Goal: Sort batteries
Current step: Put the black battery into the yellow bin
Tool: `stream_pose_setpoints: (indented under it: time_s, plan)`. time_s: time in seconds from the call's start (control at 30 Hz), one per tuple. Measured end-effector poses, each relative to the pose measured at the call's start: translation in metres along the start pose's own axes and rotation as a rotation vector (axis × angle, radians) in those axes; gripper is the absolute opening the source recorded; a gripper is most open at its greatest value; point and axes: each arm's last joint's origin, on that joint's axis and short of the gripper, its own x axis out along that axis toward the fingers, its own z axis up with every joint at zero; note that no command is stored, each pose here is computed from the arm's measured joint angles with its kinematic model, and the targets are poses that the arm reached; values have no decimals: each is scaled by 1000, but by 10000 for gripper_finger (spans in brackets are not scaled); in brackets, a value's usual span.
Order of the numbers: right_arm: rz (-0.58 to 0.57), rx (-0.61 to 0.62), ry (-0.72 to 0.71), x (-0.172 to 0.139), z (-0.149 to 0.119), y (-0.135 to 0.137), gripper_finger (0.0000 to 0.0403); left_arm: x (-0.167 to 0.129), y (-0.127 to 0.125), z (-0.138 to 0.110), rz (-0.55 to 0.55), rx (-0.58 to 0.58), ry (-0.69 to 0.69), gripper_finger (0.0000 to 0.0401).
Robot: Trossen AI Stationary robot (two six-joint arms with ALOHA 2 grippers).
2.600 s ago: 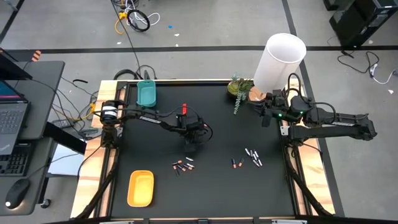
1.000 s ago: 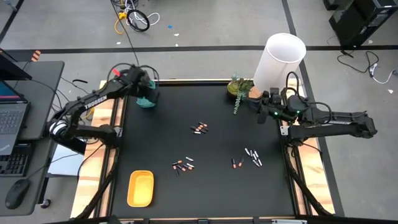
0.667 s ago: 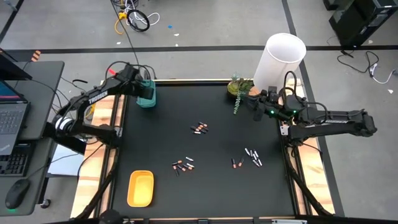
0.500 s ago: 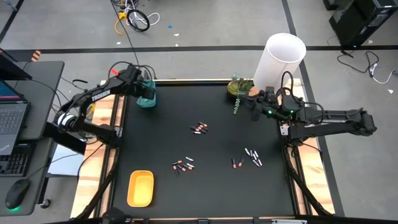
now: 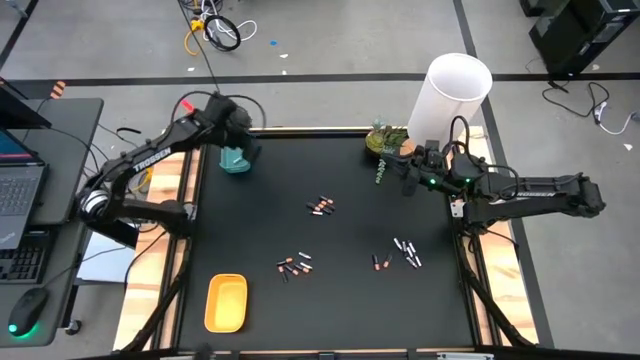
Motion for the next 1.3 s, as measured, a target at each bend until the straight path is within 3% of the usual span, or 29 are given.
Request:
stream_pose_setpoints:
  time_s: [0.13,0.27,0.47,0.67,0.77,0.9,1.1,1.3]
  plan:
    - [1,-22,0,0,0,0,14,6,-45,9,-160,90,3,175]
    - [29,-32,18,0,0,1,14,17,-88,1,-270,148,72,174]
    - [70,-31,60,0,-2,2,14,13,-148,-26,-397,308,157,165]
    - [65,-44,96,0,-5,0,14,-2,-194,-67,-518,439,332,152]
    - [57,-57,113,-1,-7,-1,14,-5,-211,-86,-518,451,424,152]
    - [49,-94,127,-1,-8,-2,14,-2,-227,-109,-421,470,483,152]
    - [54,-105,124,-1,-8,-1,14,22,-238,-123,-300,438,500,152]
    - [73,-101,130,-2,-10,2,14,51,-248,-132,-291,401,502,152]
